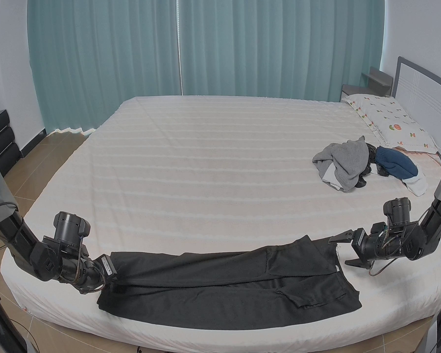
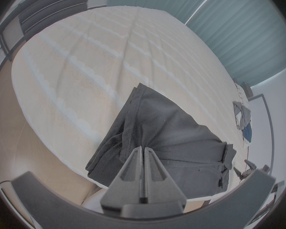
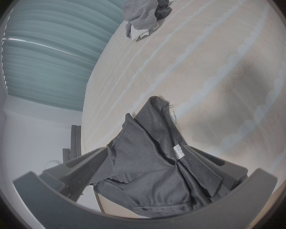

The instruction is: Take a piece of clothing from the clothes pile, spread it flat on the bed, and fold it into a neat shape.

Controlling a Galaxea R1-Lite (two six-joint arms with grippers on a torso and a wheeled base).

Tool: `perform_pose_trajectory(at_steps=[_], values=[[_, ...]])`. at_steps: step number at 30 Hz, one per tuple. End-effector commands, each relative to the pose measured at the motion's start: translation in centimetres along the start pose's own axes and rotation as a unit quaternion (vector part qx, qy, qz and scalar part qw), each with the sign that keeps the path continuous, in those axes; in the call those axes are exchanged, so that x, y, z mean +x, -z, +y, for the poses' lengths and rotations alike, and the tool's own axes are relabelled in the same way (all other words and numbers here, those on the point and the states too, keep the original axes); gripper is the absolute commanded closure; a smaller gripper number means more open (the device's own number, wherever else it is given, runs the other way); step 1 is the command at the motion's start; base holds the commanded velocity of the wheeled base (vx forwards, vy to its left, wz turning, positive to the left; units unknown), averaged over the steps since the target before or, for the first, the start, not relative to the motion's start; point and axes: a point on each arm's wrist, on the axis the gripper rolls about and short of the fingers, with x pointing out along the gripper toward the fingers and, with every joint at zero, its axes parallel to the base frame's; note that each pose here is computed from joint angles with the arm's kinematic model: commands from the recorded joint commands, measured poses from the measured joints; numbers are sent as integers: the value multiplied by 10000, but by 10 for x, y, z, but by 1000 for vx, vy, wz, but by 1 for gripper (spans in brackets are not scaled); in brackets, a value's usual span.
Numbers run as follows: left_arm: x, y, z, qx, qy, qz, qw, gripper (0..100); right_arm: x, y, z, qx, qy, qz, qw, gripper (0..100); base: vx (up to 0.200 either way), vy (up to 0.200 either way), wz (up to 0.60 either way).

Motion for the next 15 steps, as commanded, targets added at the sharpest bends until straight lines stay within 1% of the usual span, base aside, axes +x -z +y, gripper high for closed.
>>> perform_pose_trajectory(at_steps=[1, 7, 8, 13, 15], values=[[-1, 4, -1, 136, 13, 50, 9999, 100, 2, 2, 1, -13, 8, 34, 10000, 0, 0, 0, 0], [3, 8, -4, 205, 5, 153, 9997, 100, 2, 2, 1, -21, 2, 35, 10000, 0, 0, 0, 0], [3, 8, -4, 205, 5, 153, 9997, 0, 2, 2, 1, -21, 2, 35, 10000, 0, 0, 0, 0], [0, 0, -6, 118, 148, -6, 9998, 0, 1, 1, 2, -35, -17, 14, 10000, 0, 0, 0, 0], [0, -17, -9, -12, 330, -204, 9992, 0, 1, 1, 3, -31, -21, 9, 10000, 0, 0, 0, 0]])
